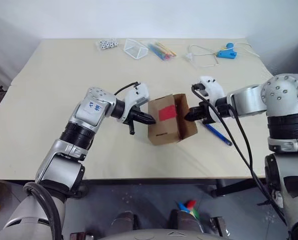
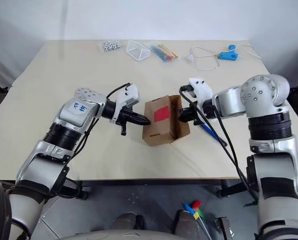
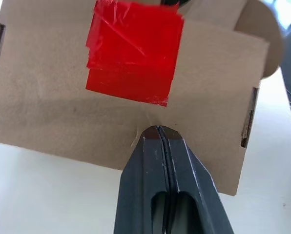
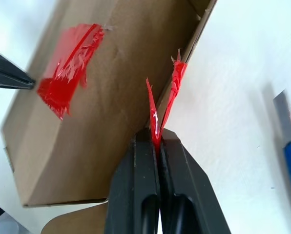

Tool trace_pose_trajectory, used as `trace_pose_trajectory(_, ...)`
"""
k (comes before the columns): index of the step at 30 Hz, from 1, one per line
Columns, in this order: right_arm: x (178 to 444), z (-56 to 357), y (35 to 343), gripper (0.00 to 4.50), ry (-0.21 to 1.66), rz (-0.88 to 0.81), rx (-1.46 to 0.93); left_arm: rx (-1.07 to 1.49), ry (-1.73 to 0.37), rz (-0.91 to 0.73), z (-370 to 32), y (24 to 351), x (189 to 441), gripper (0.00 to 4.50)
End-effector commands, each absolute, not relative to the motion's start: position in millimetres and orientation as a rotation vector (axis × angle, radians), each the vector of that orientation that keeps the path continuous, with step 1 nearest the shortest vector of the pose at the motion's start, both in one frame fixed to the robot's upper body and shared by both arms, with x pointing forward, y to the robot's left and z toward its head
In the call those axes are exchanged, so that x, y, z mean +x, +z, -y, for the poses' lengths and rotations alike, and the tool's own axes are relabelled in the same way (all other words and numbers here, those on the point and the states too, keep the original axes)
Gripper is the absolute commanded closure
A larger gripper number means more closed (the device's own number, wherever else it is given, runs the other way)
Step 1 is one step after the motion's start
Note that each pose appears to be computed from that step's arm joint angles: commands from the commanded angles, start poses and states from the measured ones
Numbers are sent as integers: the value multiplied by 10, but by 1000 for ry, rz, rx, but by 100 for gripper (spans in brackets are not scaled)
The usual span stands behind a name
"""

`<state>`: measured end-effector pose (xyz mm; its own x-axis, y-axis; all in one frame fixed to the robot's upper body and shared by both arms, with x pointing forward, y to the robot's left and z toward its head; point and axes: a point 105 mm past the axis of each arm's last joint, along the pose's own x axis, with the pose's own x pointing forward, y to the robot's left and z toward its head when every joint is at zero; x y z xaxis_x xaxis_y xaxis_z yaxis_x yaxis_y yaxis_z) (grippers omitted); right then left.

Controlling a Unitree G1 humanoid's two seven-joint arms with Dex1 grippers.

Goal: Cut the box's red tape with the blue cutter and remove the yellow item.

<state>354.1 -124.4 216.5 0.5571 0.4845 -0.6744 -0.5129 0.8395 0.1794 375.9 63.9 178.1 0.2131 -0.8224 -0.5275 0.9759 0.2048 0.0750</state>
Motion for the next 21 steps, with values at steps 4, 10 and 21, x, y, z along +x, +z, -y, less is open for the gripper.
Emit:
trace_pose_trajectory(4,3393,1046,2462,448,674,-730,-92,440,-1240,-518,-656,1442,3798,450)
trace_pose_trajectory(10,3284,896,2534,448,718,-749,-141,389,-1223,-502,-604,1416,3809,450)
trace_pose_trajectory(21,3211,821,2405,448,708,-815,-129,321,-1207,-475,-529,1412,3789,450)
